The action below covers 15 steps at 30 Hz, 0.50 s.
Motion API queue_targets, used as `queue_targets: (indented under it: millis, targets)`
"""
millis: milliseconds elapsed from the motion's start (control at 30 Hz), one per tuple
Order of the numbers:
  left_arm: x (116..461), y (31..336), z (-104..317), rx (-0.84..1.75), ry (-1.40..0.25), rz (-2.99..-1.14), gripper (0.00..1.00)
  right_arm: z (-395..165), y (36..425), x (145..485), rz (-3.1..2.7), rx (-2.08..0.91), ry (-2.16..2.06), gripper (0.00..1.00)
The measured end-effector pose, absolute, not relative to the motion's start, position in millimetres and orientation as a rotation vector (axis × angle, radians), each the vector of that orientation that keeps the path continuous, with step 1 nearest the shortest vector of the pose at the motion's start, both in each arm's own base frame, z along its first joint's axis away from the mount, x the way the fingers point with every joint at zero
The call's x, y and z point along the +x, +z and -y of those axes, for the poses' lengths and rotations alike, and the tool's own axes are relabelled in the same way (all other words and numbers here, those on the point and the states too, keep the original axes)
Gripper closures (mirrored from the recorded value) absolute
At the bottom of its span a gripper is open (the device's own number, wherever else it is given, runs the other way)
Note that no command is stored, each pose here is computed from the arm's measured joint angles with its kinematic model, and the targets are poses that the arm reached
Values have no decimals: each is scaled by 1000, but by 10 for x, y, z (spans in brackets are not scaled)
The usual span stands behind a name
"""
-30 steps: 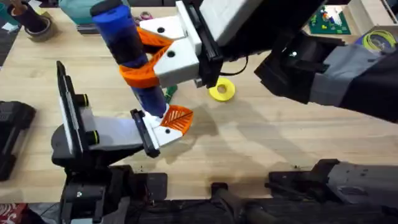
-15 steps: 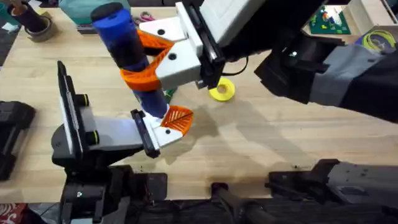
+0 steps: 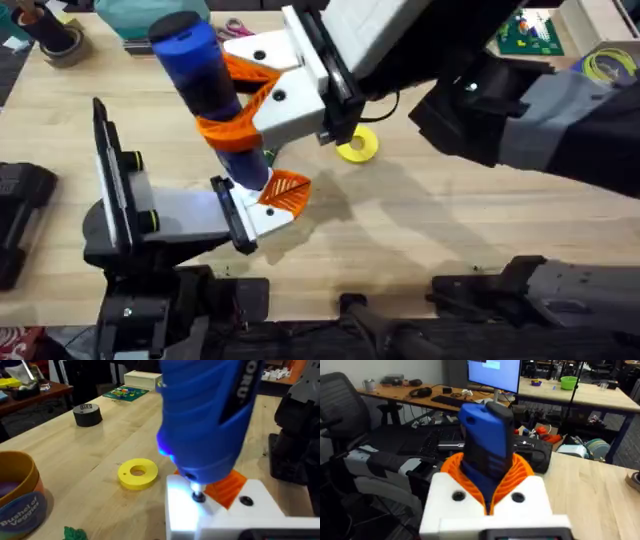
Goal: Pick up the gripper from the table and insert it into the empty holder that is missing its gripper. Then pick up a screw, insert it into the mounting hole, and use the screwdriver to tighten it. Finally, clean up the table by picking up the vegetable and placing it into the bucket.
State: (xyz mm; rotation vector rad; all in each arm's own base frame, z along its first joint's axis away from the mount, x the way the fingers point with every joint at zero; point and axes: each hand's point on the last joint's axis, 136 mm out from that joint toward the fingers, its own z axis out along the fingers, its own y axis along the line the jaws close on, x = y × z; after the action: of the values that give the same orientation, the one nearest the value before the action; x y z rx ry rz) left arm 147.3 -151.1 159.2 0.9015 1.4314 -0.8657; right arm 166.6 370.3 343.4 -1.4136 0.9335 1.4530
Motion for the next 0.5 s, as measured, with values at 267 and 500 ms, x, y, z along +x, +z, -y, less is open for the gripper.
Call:
queue_targets:
  millis: [267,500]
  targets:
    - [1473,1592,1511,903,-864,-1430,997,-3698,3448,1658,-916,-1414,1448,978]
    - [1474,1593,1511,903,-863,-1430,997,-3680,3502,1634,-885,-1406,1453,978]
